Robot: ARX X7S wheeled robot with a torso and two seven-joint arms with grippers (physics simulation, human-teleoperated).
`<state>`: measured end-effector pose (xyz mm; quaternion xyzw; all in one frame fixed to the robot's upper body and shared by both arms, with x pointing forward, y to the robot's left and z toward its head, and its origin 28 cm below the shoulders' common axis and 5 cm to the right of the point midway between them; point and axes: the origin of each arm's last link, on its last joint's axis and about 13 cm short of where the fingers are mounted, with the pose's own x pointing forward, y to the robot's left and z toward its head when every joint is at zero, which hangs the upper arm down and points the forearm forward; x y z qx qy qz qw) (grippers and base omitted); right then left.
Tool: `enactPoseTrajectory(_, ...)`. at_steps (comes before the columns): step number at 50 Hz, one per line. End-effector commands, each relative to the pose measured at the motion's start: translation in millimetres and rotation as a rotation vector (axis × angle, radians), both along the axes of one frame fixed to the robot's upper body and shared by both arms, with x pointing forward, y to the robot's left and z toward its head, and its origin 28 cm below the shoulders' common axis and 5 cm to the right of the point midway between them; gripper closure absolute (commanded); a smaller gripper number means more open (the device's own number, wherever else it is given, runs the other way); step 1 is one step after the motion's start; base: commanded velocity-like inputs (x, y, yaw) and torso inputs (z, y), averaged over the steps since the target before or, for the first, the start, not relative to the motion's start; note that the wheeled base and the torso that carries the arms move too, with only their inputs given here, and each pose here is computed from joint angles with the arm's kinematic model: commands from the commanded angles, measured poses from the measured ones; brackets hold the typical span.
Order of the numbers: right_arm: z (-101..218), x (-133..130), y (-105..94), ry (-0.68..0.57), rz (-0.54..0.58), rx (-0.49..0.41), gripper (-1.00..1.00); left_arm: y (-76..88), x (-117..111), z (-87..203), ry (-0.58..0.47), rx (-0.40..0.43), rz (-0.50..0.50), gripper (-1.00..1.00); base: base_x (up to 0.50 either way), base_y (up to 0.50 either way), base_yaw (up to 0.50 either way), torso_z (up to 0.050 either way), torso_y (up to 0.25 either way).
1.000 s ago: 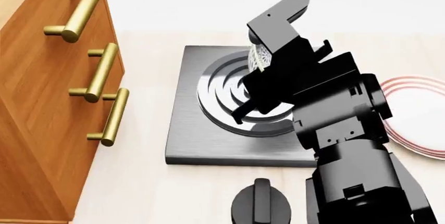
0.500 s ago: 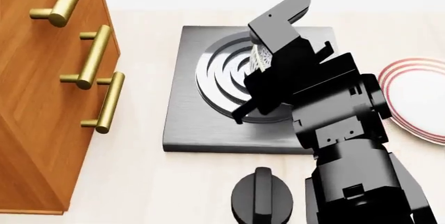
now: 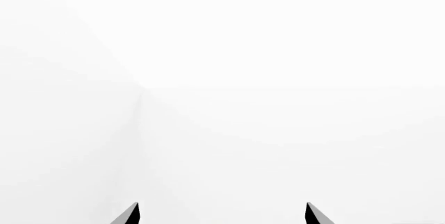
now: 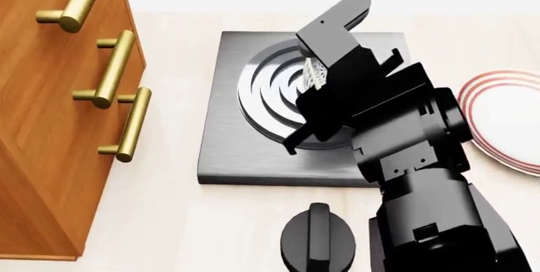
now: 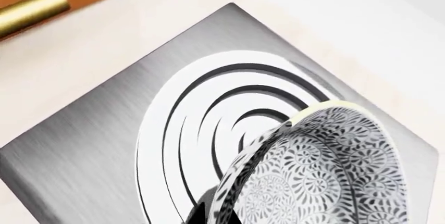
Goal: Put the bowl on the stove.
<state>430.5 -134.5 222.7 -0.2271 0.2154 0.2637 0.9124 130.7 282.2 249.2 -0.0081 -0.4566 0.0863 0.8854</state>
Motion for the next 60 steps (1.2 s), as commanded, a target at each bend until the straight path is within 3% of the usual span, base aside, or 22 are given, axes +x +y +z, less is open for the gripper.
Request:
enactPoseTrajectory(1,4,0,1.3,0.006,0.016,-0.016,1.00,-0.3,0,-1,0.003,0.004,0.004,-1.00,0.00,0.00,0.00,0.000,0.000)
enactPoseTrajectory(21,5,1,5.0,0.006,0.028,-0.006,1.00,1.2,0,0,0.001,-0.012,0.004,-1.00,0.00,0.00,0.00,0.000,0.000)
enactPoseTrajectory(22,5,1,5.0,0.006,0.028,-0.006,-1.00,1.2,1,-1,0.001,-0.011,0.005,-1.00,0.00,0.00,0.00,0.000,0.000)
enactPoseTrajectory(32,5,1,5.0,0.006,0.028,-0.006,-1.00,1.4,1,-1,0.001,-0.016,0.001,-1.00,0.00,0.00,0.00,0.000,0.000)
enactPoseTrajectory(34,18,5,18.3,-0.083,0.069,0.321,-1.00,1.3,1,-1,0.003,-0.016,0.002,-1.00,0.00,0.00,0.00,0.000,0.000)
enactPoseTrajectory(35,18,5,18.6,-0.090,0.074,0.339,-1.00,1.1,1,-1,0.003,-0.016,0.002,-1.00,0.00,0.00,0.00,0.000,0.000)
enactPoseTrajectory(40,18,6,17.3,-0.108,0.113,0.379,-1.00,1.8,3,-2,0.016,-0.032,0.016,-1.00,0.00,0.00,0.00,0.000,0.000)
enactPoseTrajectory(45,14,6,16.1,-0.122,0.139,0.387,-1.00,0.8,5,-6,0.040,0.014,0.051,-1.00,0.00,0.00,0.00,0.000,0.000)
enactPoseTrajectory(48,10,7,17.2,-0.145,0.174,0.387,-1.00,1.3,6,-7,0.039,-0.016,0.058,-1.00,0.00,0.00,0.00,0.000,0.000)
enactPoseTrajectory(60,25,11,14.1,-0.317,0.251,0.552,-1.00,1.5,8,-10,0.050,-0.026,0.053,-1.00,0.00,0.00,0.00,0.000,0.000)
